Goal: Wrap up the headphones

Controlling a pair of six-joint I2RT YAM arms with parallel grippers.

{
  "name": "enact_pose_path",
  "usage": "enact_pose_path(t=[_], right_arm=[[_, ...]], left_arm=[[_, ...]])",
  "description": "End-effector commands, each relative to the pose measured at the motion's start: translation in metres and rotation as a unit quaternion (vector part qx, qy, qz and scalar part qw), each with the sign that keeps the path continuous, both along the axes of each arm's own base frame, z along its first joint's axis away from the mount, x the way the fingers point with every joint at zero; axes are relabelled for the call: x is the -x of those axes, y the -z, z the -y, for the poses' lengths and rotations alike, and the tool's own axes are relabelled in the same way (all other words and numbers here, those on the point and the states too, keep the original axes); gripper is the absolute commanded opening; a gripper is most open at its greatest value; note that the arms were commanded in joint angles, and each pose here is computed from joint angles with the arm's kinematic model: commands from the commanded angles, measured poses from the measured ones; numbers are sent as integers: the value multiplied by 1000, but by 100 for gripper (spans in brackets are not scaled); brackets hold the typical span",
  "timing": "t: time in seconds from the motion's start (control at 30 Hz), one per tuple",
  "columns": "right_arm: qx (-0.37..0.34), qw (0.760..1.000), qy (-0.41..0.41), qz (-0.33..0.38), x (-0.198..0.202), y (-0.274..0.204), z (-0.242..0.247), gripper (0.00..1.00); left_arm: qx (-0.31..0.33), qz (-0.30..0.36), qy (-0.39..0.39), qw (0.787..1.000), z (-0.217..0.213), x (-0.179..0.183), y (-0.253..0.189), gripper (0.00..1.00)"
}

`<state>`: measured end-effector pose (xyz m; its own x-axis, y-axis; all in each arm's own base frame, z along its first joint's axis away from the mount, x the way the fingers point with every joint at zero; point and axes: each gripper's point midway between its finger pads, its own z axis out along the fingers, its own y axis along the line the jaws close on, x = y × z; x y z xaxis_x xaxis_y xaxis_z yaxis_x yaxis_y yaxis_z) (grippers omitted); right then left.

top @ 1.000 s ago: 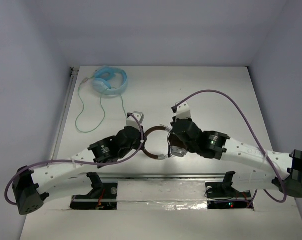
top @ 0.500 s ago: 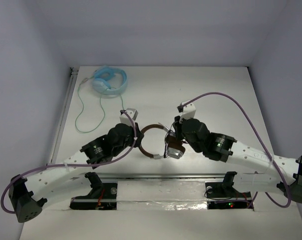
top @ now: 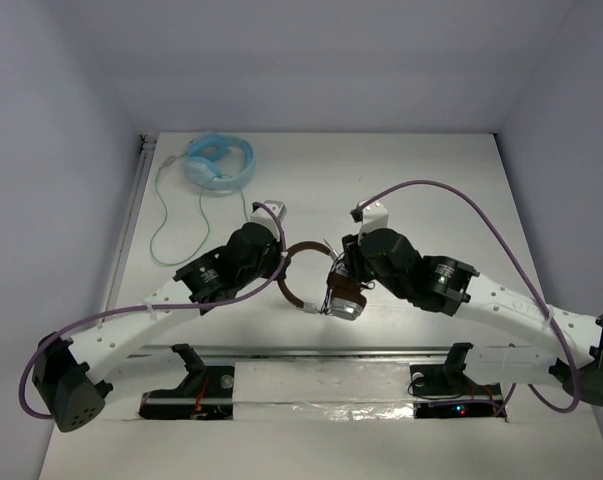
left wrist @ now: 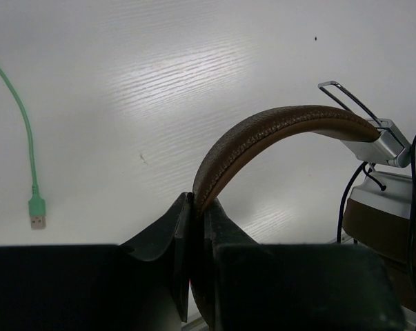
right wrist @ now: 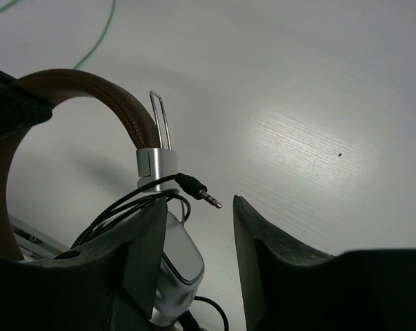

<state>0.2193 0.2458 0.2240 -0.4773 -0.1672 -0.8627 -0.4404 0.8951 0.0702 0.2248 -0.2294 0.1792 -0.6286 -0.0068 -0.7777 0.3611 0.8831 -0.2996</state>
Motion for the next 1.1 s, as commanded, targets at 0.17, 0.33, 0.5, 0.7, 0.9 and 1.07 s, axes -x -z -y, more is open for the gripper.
enact_pose_path(t=[0.17,0.33,0.5,0.7,0.9,1.07], right_arm=[[-30,999,-20,0,14,-29,7,60],[-61,998,-6,34,13,-60,17,71],[-106,990,52,75,5,-87,38,72],[-213,967,75,118,9,-113,54,0],[-264,954,69,121,21,-109,65,0],[-268,955,70,109,21,-101,60,2]], left_arm=[[50,21,-10,998,11,-21,-32,0],[53,19,-17,998,17,-31,-28,0],[60,18,-23,998,30,-45,-23,0],[72,30,-63,995,46,-83,-12,0],[61,37,-95,993,62,-130,15,0],[48,27,-102,993,70,-159,38,0]])
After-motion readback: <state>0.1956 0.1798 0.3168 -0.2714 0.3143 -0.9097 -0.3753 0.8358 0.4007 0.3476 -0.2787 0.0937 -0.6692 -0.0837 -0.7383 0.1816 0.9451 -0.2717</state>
